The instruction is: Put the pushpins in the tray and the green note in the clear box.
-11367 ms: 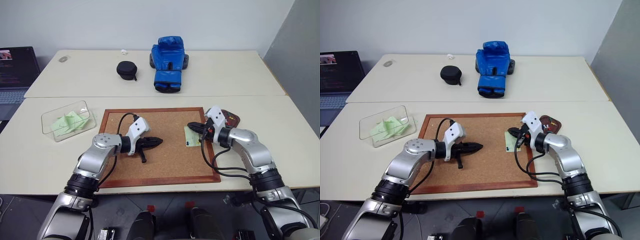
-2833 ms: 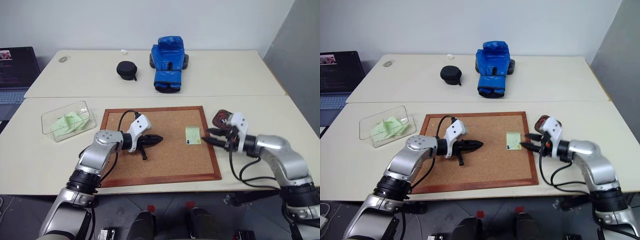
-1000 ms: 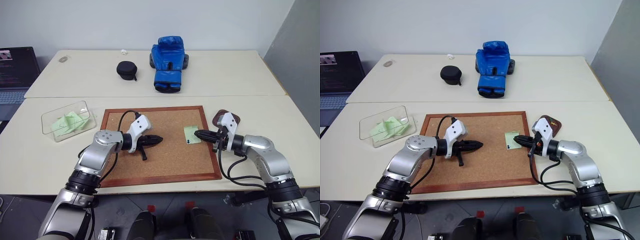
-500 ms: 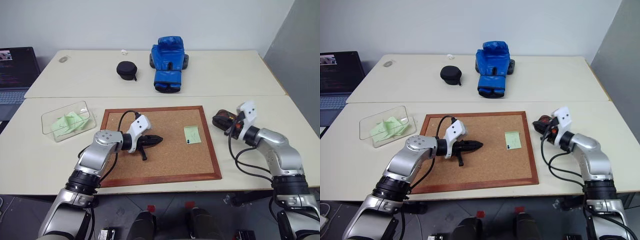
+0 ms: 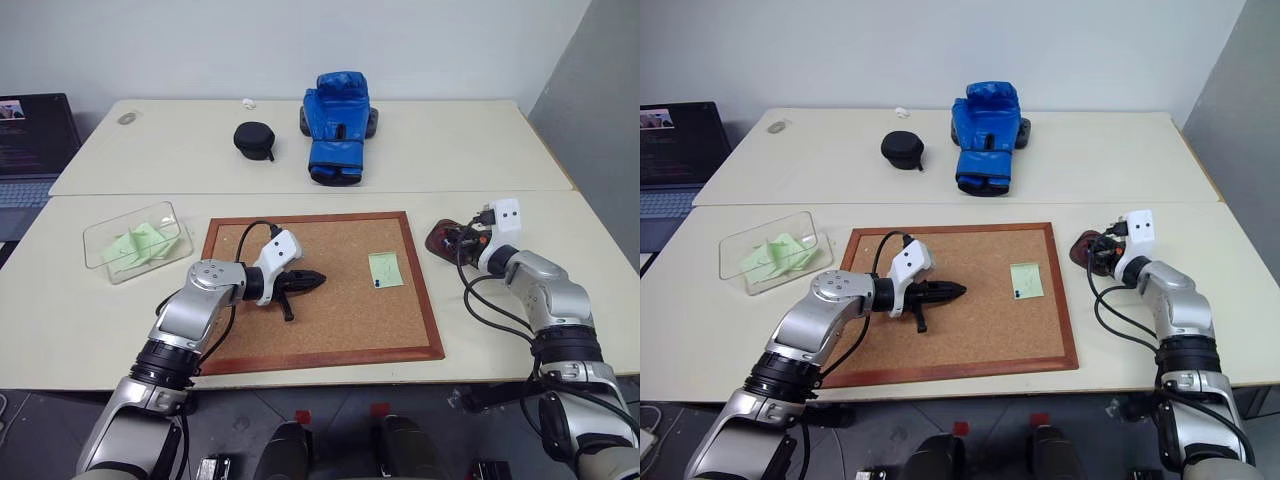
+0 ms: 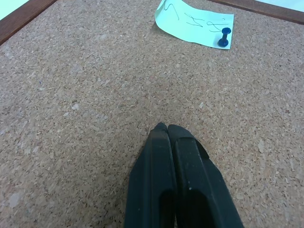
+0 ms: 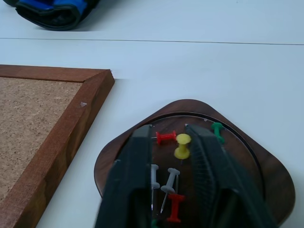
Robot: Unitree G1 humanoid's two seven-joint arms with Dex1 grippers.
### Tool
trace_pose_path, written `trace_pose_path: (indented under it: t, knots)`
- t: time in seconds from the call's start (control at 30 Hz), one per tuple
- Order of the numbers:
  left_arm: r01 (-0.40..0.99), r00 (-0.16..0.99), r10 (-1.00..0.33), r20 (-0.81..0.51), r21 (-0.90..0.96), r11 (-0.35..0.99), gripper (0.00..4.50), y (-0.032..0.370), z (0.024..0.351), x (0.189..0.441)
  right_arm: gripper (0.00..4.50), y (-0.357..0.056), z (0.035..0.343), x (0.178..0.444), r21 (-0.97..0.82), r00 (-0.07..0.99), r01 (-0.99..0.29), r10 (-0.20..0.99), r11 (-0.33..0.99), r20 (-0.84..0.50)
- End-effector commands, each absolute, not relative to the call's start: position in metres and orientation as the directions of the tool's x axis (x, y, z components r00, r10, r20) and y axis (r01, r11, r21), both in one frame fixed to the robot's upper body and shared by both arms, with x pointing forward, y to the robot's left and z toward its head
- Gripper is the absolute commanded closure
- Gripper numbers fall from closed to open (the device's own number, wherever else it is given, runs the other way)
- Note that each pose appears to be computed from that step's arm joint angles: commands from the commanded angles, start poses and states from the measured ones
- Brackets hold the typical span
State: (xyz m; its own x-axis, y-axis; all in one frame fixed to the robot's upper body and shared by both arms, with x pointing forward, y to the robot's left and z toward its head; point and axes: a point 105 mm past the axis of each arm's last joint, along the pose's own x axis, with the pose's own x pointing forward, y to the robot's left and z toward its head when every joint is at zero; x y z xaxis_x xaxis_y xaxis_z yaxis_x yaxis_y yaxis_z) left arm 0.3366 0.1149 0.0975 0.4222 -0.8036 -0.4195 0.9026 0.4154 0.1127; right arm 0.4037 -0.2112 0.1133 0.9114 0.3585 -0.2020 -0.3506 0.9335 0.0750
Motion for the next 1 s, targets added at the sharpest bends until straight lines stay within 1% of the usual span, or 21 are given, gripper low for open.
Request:
trace_pose_path:
  t: [0.03,0.3,0.5,0.6,0.8,0.9,0.97,1.0]
  knots:
    - [0.907,0.416,-0.805,-0.422,0.134,0.398,4.5,0.114,0.1,0.333,2.75,-0.216,0.133,0.406,0.05,0.926,-0.347,0.35,0.937,-0.139]
    - [0.908,0.415,-0.809,-0.417,0.134,0.397,4.5,0.112,0.1,0.334,2.75,-0.217,0.134,0.404,0.029,0.923,-0.356,0.357,0.934,-0.142]
    - [0.909,0.413,-0.811,-0.416,0.134,0.394,4.5,0.111,0.101,0.336,2.75,-0.213,0.119,0.4,0.029,0.905,-0.372,0.37,0.928,-0.21]
    - [0.908,0.415,-0.81,-0.416,0.135,0.396,4.5,0.111,0.101,0.336,2.75,-0.212,0.124,0.401,0.025,0.91,-0.374,0.372,0.927,-0.183]
    - [0.908,0.415,-0.809,-0.416,0.134,0.397,4.5,0.111,0.1,0.335,2.75,-0.214,0.15,0.401,-0.046,0.92,-0.389,0.385,0.92,-0.075]
    - [0.907,0.416,-0.809,-0.416,0.132,0.399,4.5,0.111,0.1,0.335,2.75,-0.202,0.163,0.392,-0.077,0.885,-0.466,0.465,0.881,-0.031]
    - [0.907,0.417,-0.808,-0.416,0.132,0.4,4.5,0.112,0.1,0.336,2.75,-0.187,0.164,0.381,-0.069,0.831,-0.557,0.555,0.828,-0.041]
    - [0.907,0.417,-0.809,-0.415,0.131,0.4,4.5,0.111,0.1,0.335,2.75,-0.176,0.162,0.372,-0.064,0.785,-0.619,0.617,0.782,-0.054]
